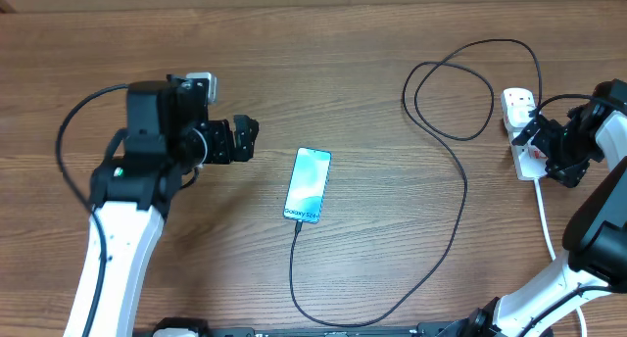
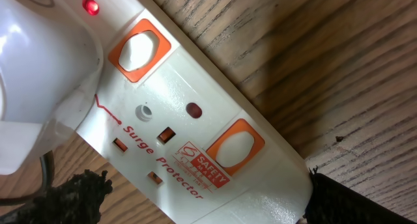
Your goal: Plug charger to phone and switch on socket
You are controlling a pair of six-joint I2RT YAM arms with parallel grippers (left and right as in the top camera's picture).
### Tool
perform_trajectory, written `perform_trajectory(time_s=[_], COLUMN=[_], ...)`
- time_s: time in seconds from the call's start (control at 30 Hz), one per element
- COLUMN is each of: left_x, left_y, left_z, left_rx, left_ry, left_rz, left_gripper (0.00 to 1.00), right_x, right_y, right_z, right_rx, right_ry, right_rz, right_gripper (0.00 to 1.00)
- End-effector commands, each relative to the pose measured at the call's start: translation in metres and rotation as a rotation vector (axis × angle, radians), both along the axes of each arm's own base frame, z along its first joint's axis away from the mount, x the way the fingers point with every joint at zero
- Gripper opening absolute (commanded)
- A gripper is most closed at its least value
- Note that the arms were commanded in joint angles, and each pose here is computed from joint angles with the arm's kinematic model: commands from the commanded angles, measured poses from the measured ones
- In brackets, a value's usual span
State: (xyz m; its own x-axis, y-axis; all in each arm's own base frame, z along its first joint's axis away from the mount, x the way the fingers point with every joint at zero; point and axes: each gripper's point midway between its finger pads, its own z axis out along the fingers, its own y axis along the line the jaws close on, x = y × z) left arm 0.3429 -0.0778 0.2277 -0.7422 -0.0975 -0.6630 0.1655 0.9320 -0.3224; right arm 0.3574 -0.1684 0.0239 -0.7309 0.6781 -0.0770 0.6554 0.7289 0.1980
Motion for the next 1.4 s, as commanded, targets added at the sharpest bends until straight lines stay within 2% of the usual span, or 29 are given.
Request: perform_trajectory(time_s=[0.0,0.33,0.57,1.37], left_x=[-0.007,-0.029,-0.034,-0.049], left_y=[0.0,0.002,0.002,0.003], left_z=[0.028,0.07,0.077,0.028], left_rx=[-0.006,-0.017,-0.019,-0.011], left_ry=[-0.083,-0.219,-0.243,-0.145], left_rz=[0.001,0.001,0.001,0.001], left_gripper=[1.0,1.0,0.99,0.99], right_x=[0.019,0.019,0.019,0.019], right_y=[0.008,0.008,0.008,0.008], right_z=[0.025,0.025,0.025,0.025], right_rx=[0.017,0.017,0.017,0.017], right_ry=[-0.106,-0.106,-0.106,-0.106], right_rz=[0.032,0.032,0.032,0.032], right_gripper=[1.0,1.0,1.0,1.0])
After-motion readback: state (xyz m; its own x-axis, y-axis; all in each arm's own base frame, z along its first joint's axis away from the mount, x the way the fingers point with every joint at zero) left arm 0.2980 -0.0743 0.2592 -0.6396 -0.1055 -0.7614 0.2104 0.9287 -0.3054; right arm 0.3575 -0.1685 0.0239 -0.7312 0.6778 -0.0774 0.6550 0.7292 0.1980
